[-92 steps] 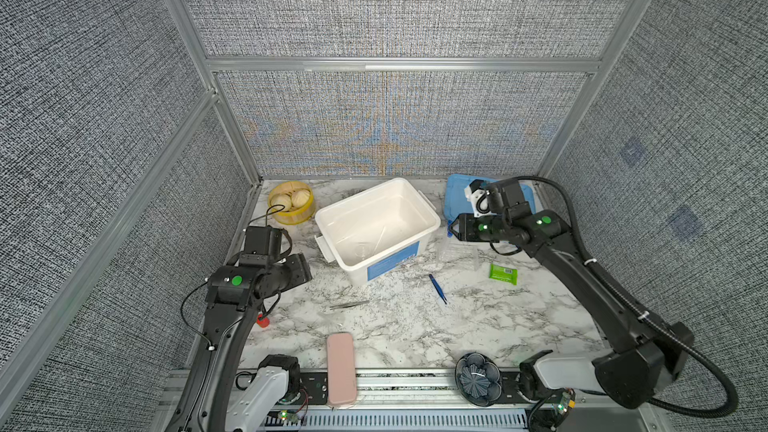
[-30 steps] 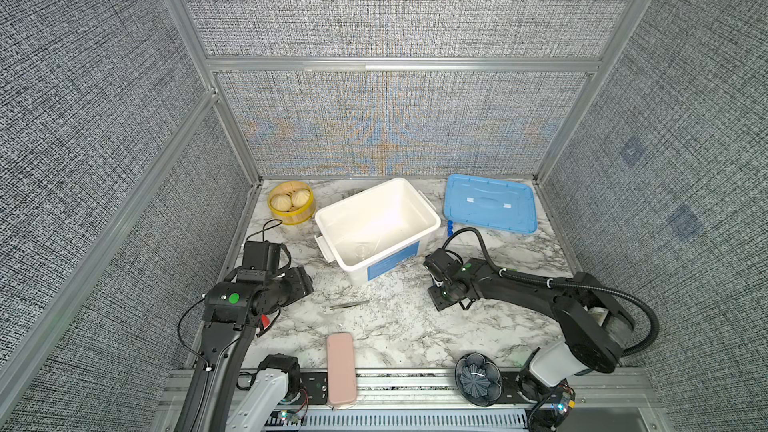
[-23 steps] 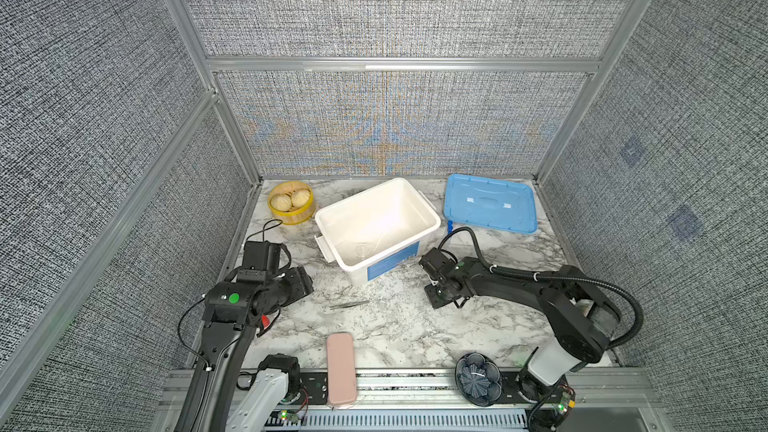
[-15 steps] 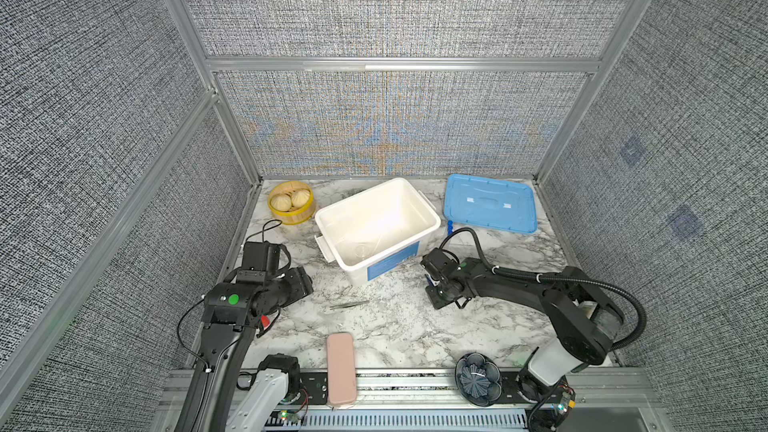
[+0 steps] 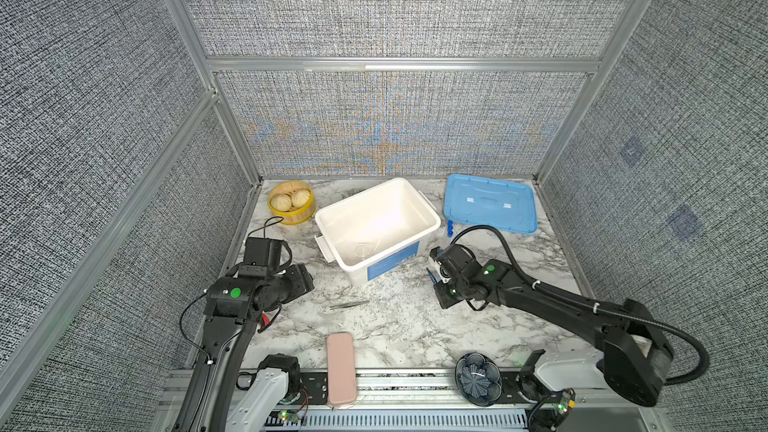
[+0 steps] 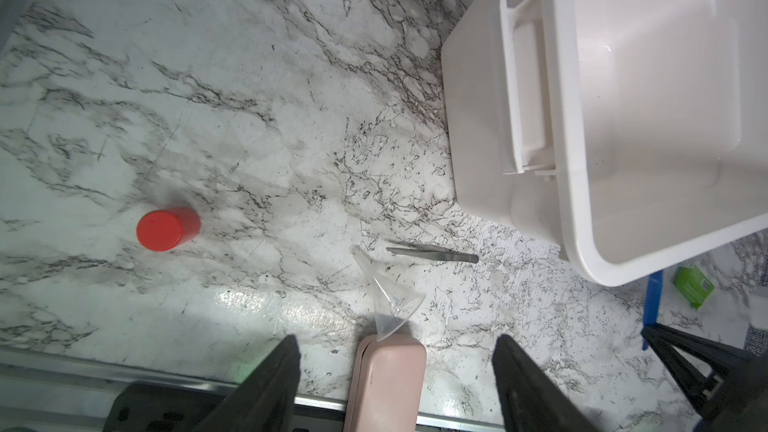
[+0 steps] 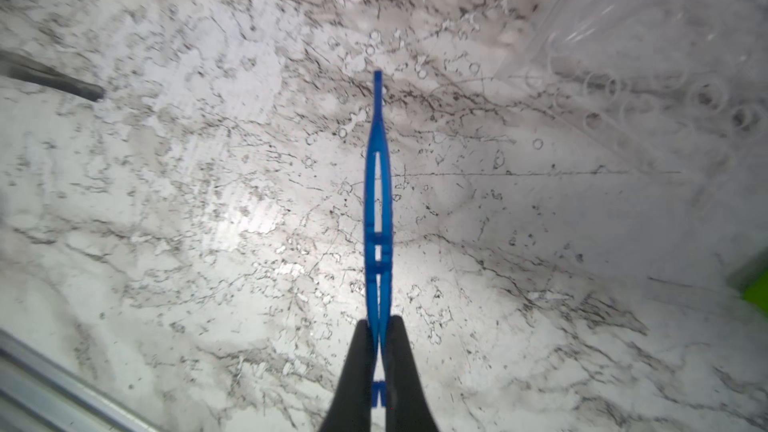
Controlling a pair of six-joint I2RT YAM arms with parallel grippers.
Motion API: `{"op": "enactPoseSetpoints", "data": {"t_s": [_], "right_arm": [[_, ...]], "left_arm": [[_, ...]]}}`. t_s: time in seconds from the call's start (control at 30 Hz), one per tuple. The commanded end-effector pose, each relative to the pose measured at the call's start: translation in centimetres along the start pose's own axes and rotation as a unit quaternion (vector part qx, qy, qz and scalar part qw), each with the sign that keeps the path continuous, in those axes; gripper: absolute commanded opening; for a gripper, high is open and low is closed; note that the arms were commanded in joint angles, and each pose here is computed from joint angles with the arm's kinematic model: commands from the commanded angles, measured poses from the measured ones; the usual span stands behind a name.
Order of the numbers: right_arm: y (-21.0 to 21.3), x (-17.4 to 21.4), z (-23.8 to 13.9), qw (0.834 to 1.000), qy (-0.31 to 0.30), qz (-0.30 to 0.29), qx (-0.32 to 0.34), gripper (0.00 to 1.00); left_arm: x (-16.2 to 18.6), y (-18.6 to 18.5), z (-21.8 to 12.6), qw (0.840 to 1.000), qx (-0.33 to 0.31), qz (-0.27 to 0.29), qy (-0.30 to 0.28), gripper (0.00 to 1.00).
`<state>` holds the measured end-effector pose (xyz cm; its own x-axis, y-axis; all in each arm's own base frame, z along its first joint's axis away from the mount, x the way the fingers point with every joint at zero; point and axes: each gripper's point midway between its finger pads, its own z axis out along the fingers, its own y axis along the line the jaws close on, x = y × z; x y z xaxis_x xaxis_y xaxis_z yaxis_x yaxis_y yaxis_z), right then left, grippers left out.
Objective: Organize the chemistry lab equipment
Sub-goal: 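Close the right gripper on the blue tweezers and lift them, then carry the blue tweezers into the white tub and open the right gripper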
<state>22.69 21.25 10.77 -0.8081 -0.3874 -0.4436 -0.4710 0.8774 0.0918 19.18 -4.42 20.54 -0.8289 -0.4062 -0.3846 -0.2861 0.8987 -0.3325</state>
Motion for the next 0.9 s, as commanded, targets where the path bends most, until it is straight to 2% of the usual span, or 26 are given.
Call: {"op": "enactPoseSetpoints", "data": {"t_s": [0.0,0.13,0.27,0.47,0.6,0.73,0.87], "right_arm": [[0.2,-1.8,-3.1,0.999,-0.034,-0.019,-0.002,0.02],[1.4,-7.0,-8.1,0.990,-0.127,-0.060,-0.018,0.01],[2.5,-11.7,-9.7,0.982,-0.163,-0.092,-0.019,0.00],[3.2,-17.6,-7.3,0.985,-0.134,-0.106,-0.003,0.00],[1.9,-20.4,-5.1,0.991,-0.092,-0.094,0.006,0.00],[1.3,-21.2,-2.1,0.995,-0.039,-0.094,-0.008,0.00],[0.1,-21.1,1.3,0.995,0.016,-0.093,0.018,0.00]], "left_arm": [[-0.4,0.1,-0.5,1.000,-0.004,0.002,-0.009,0.75],[-0.2,-0.3,-0.4,1.000,0.010,0.001,-0.008,0.75],[0.0,-0.8,-0.2,1.000,0.020,-0.004,0.002,0.75],[-0.1,-1.5,0.1,0.999,0.040,-0.006,0.006,0.75],[-0.1,-2.2,0.5,0.998,0.057,-0.009,0.010,0.76],[0.1,-1.9,0.8,0.999,0.052,-0.009,0.014,0.76],[0.2,-1.6,1.0,0.999,0.045,-0.001,0.017,0.76]]}}
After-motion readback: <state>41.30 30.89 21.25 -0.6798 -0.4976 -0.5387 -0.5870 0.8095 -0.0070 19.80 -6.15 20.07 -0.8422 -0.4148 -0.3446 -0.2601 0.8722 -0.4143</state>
